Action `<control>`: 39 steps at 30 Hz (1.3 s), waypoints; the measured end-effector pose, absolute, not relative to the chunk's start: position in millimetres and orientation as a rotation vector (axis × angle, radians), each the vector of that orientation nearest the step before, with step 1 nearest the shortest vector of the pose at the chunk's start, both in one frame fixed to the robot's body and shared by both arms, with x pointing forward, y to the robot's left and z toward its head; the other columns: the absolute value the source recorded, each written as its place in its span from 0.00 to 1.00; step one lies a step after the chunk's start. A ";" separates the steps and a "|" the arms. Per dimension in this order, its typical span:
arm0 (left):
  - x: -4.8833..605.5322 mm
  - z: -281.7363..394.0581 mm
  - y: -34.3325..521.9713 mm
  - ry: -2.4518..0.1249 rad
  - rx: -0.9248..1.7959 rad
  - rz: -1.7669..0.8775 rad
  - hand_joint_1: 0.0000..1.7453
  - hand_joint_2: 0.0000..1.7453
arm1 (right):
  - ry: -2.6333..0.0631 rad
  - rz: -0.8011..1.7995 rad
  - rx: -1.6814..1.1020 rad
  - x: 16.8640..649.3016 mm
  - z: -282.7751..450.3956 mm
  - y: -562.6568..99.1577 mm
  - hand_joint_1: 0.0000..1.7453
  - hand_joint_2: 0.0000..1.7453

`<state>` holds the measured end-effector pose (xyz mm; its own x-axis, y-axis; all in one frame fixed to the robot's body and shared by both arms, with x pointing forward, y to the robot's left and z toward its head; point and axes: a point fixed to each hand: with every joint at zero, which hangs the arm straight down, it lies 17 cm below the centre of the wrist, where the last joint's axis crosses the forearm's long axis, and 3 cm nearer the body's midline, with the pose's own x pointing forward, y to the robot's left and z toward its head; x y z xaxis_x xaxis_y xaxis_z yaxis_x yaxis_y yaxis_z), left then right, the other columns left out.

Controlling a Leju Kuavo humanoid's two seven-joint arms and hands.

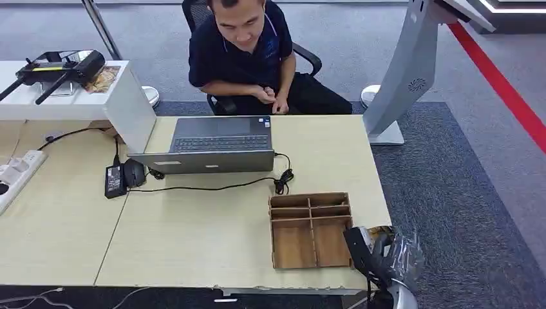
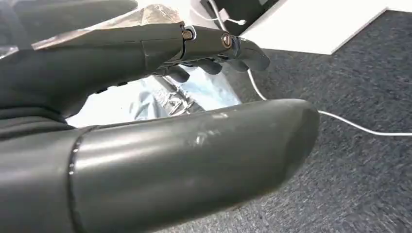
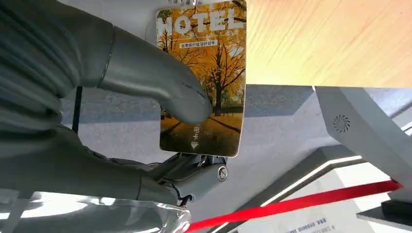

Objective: Pass the card to the sensor for recognition and then transmit it.

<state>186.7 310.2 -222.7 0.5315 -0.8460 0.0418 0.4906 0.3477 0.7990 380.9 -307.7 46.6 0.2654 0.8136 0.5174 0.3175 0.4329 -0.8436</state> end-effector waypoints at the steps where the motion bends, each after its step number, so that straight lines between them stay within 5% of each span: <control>1: 186.7 -222.7 310.2 -0.501 0.823 -0.915 0.00 0.00 | -1.315 0.463 -1.132 381.0 45.8 -306.6 1.00 1.00; 14: 187.0 -222.6 309.6 -0.503 0.824 -0.920 0.00 0.00 | -1.330 0.505 -1.125 383.5 43.5 -299.6 1.00 1.00; 20: 187.4 -222.4 309.0 -0.506 0.825 -0.928 0.00 0.00 | -1.601 0.533 -1.116 395.0 96.5 -270.6 1.00 1.00; 39: 190.1 -222.0 304.3 -0.530 0.814 -0.941 0.00 0.00 | -1.816 0.086 -1.228 392.3 219.1 -309.7 1.00 1.00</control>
